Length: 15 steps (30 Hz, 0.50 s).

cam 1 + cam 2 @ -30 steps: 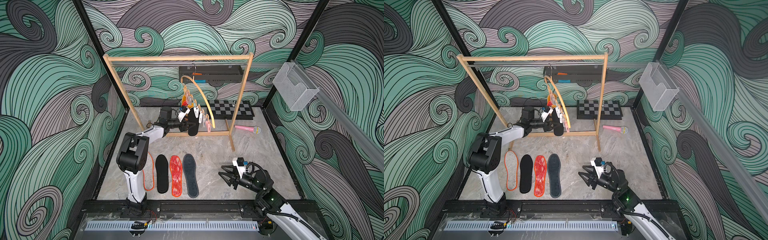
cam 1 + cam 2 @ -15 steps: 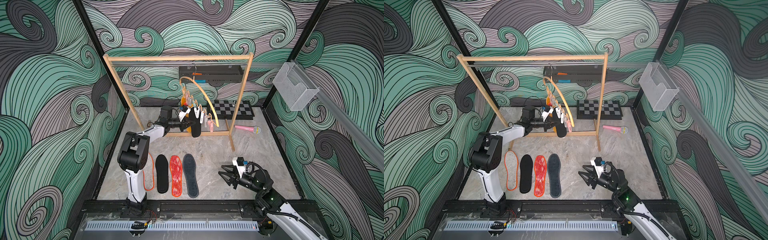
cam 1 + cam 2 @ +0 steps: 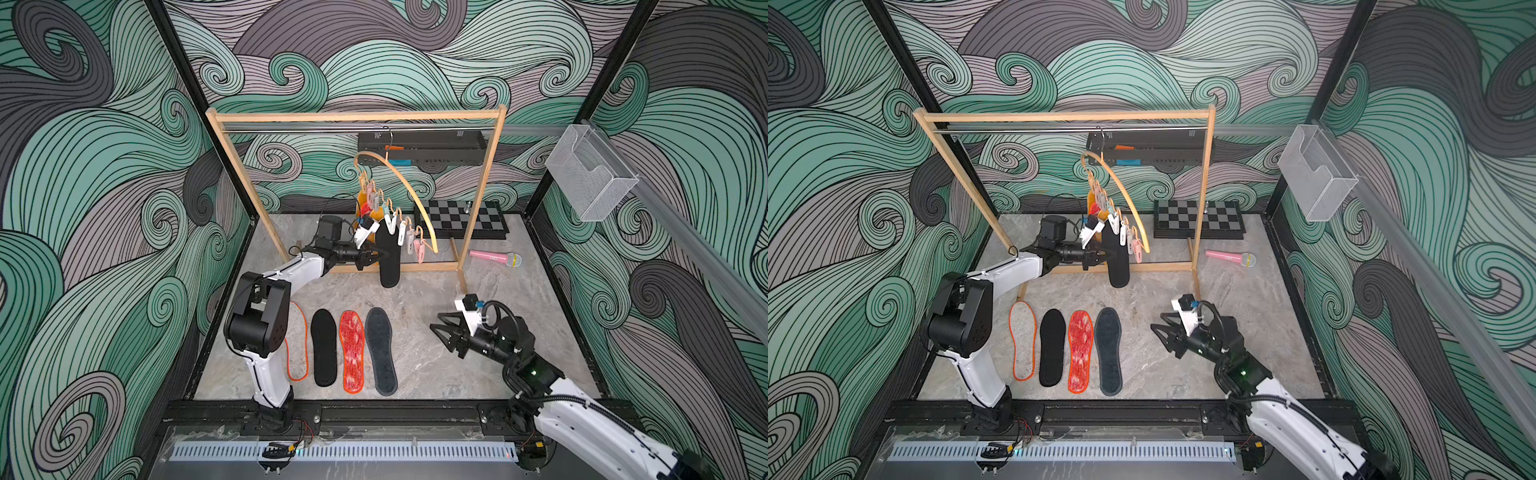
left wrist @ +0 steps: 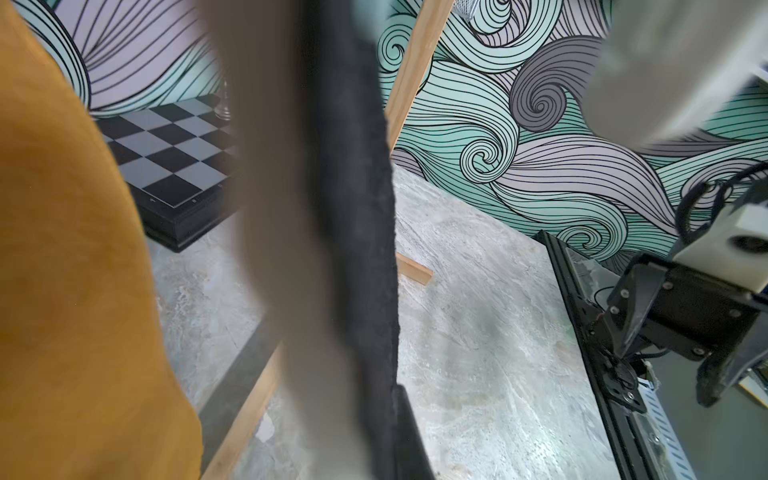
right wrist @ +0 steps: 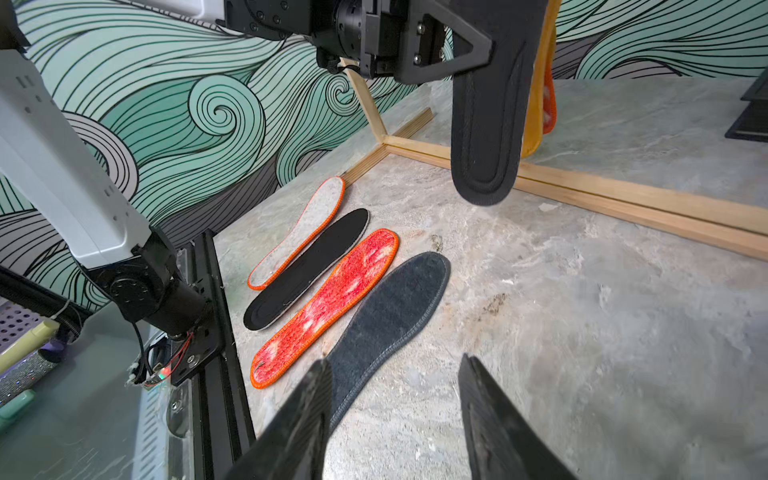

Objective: Take the shoe insoles off the hanger
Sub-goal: Remove the insole from the hanger, then open the clamp at the hanger.

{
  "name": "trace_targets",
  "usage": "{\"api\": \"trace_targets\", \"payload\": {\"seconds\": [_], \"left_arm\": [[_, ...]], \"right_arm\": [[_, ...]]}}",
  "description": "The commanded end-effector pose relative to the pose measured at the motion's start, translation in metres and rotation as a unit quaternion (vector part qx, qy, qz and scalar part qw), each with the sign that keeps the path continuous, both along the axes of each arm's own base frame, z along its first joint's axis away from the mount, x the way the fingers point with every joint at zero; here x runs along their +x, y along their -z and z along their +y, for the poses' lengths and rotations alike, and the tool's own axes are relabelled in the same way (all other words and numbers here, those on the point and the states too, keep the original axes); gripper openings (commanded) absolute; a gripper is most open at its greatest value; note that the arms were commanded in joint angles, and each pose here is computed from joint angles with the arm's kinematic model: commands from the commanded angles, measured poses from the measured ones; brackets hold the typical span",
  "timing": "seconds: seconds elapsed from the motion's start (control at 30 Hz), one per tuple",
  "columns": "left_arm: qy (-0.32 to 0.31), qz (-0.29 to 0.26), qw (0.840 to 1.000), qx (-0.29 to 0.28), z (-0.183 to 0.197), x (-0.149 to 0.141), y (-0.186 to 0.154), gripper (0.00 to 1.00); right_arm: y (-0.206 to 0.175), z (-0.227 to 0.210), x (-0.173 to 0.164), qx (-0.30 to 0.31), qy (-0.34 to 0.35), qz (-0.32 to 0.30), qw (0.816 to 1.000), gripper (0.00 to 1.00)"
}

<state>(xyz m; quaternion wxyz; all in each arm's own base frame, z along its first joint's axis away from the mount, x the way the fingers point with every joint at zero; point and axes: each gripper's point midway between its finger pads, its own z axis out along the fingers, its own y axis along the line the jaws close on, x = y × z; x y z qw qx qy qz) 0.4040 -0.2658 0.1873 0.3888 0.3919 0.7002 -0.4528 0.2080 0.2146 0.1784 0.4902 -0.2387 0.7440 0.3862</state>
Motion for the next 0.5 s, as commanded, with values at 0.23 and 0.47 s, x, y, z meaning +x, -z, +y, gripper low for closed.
{"api": "trace_targets", "payload": {"seconds": [0.23, 0.47], "left_arm": [[0.028, 0.039, 0.999, 0.016, 0.007, -0.017, 0.0, 0.0], [0.035, 0.058, 0.998, 0.018, 0.006, -0.016, 0.008, 0.0]], "right_arm": [[-0.087, 0.025, 0.099, 0.043, 0.011, -0.072, 0.996, 0.53], [-0.098, 0.052, 0.145, 0.072, -0.063, -0.057, 0.994, 0.53]]}}
